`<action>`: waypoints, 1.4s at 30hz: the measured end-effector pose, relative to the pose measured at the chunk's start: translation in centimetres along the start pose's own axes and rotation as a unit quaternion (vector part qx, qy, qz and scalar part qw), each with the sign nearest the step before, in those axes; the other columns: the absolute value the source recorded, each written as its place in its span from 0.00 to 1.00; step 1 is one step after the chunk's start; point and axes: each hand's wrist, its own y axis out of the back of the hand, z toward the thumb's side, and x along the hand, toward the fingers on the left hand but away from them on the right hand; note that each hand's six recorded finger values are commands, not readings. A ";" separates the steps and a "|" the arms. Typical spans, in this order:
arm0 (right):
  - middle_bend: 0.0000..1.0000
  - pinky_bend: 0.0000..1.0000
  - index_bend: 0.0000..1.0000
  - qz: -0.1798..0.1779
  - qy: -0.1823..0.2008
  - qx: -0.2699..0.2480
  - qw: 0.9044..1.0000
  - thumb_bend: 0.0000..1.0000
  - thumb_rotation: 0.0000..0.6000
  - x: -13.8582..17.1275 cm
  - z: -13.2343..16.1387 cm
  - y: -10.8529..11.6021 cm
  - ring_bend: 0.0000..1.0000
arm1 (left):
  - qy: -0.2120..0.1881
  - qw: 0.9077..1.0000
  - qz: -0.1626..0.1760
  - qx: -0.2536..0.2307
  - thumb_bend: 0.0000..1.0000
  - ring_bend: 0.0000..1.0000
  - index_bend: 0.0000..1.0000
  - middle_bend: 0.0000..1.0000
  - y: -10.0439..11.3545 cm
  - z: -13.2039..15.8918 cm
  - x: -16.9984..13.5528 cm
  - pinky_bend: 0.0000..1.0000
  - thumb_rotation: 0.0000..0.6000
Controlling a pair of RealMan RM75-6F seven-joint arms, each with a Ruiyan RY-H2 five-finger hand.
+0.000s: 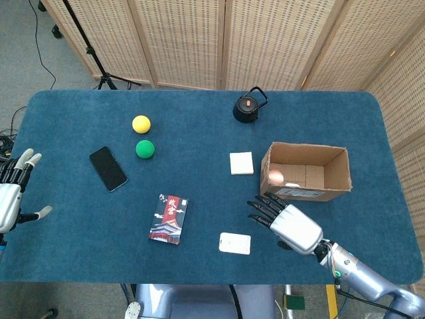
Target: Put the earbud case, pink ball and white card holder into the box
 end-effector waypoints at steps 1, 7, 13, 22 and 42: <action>0.12 0.08 0.19 0.010 0.003 -0.001 1.000 0.00 1.00 -0.3 0.3 -0.9 0.00 | 0.000 1.000 0.000 0.000 0.00 0.00 0.00 0.00 0.0 0.0 0.0 0.00 1.00; 0.13 0.08 0.19 0.047 0.001 0.004 0.999 0.00 1.00 -1.7 0.9 -4.2 0.00 | 0.001 1.000 0.001 -0.001 0.00 0.00 0.00 0.00 0.1 -0.1 0.0 0.00 1.00; 0.13 0.08 0.19 0.059 -0.001 0.005 0.998 0.00 1.00 -2.5 2.2 -6.3 0.00 | 0.003 1.000 -0.002 0.000 0.00 0.00 0.00 0.00 0.0 -0.2 0.1 0.00 1.00; 0.13 0.08 0.19 0.075 -0.031 -0.031 0.996 0.00 1.00 -3.9 3.7 -8.3 0.00 | 0.003 1.000 -0.003 0.002 0.00 0.00 0.00 0.00 -0.1 -0.1 0.0 0.00 1.00; 0.13 0.08 0.19 0.091 -0.058 -0.055 0.993 0.00 1.00 -7.4 5.6 -10.2 0.00 | 0.005 1.000 -0.003 0.001 0.00 0.00 0.00 0.00 -0.1 -0.3 0.0 0.00 1.00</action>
